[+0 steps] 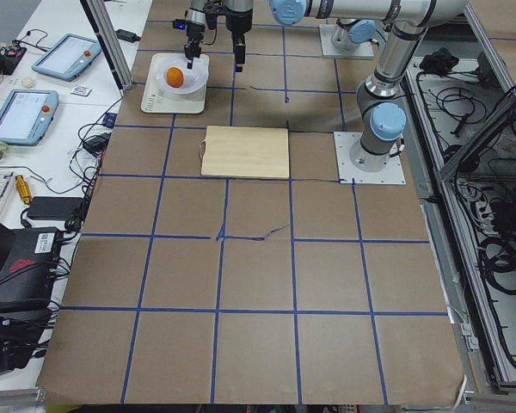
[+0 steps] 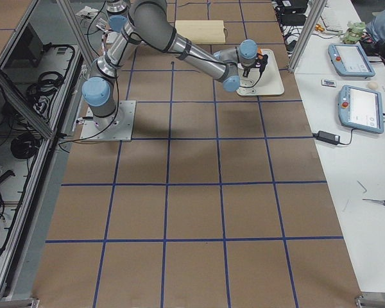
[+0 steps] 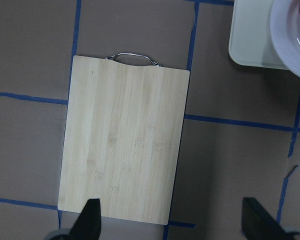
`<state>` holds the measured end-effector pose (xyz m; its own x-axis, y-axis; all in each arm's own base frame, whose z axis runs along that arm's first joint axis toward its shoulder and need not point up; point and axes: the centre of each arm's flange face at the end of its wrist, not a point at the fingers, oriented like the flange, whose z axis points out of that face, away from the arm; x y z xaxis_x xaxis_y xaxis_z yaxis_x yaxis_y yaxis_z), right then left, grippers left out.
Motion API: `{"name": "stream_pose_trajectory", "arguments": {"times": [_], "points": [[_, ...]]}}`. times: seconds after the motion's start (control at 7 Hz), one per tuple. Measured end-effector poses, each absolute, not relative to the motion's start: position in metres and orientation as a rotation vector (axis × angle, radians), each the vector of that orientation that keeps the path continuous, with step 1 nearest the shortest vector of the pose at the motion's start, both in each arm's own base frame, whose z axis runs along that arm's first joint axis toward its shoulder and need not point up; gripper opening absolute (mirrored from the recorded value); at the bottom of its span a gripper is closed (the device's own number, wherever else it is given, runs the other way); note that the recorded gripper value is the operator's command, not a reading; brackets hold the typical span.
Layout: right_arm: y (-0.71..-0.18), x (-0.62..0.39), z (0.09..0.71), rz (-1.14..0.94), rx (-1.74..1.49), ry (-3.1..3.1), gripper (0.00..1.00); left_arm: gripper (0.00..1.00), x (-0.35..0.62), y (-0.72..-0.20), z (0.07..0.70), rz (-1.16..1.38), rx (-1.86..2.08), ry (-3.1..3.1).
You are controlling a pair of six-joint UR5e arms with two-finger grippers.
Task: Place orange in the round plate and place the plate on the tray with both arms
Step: 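Move the plate with the right gripper onto the bear tray and release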
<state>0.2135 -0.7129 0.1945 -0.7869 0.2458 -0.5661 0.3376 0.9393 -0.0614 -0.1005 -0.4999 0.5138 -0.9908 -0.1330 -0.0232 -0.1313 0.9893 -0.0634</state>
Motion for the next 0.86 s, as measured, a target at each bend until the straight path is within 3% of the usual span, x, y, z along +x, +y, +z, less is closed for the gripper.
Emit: {"name": "stream_pose_trajectory", "arguments": {"times": [0.57, 0.86], "points": [[-0.727, 0.188, 0.186, -0.250, 0.465, 2.565, 0.98, 1.00, -0.101, -0.500, 0.511, -0.089, -0.205, 3.106], [-0.741, 0.177, 0.221, -0.351, 0.462, 2.648, 1.00, 1.00, -0.102, -0.499, 0.505, -0.079, -0.202, 3.109]]}}
